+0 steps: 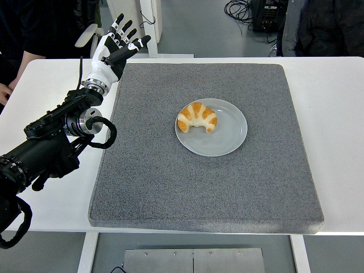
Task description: Place the bread on the plate
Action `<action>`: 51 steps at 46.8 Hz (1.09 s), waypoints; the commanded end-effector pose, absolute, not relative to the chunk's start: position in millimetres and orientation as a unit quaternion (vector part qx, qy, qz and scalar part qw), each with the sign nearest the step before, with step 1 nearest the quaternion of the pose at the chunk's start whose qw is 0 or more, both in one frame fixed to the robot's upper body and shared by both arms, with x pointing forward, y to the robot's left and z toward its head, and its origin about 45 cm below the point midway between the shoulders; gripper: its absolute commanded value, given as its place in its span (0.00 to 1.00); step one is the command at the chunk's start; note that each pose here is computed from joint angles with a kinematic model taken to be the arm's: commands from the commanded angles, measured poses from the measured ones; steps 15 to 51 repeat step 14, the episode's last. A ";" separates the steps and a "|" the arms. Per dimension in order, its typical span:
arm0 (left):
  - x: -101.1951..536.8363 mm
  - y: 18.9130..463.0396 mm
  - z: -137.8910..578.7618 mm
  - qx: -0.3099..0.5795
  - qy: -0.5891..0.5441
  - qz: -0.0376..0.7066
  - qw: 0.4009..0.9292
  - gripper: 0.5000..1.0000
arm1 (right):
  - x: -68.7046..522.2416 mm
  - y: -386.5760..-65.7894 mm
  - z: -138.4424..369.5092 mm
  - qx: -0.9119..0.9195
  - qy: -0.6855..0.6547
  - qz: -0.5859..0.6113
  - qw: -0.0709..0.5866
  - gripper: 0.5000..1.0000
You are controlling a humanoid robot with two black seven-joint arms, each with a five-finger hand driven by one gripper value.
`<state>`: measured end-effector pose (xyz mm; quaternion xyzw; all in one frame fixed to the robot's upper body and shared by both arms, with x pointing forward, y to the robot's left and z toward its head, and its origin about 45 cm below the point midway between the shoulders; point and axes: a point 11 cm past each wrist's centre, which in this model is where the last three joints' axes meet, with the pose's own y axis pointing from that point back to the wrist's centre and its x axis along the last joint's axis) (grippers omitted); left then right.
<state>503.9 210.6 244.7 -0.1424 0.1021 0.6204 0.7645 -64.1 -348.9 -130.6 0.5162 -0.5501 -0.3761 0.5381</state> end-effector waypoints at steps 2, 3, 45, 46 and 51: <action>502.6 211.8 241.5 -0.140 0.103 0.621 0.764 0.95 | -58.0 -349.6 -130.9 0.518 -0.553 -0.372 0.536 1.00; 502.3 212.0 240.7 -0.140 0.104 0.622 0.764 0.95 | -57.0 -349.5 -130.9 0.518 -0.553 -0.371 0.536 1.00; 500.1 213.5 235.6 -0.138 0.106 0.624 0.762 0.95 | -55.8 -350.9 -130.8 0.515 -0.557 -0.372 0.534 1.00; 500.1 213.5 235.6 -0.138 0.106 0.624 0.762 0.95 | -55.8 -350.9 -130.8 0.515 -0.557 -0.372 0.534 1.00; 500.1 213.5 235.6 -0.138 0.106 0.624 0.762 0.95 | -55.8 -350.9 -130.8 0.515 -0.557 -0.372 0.534 1.00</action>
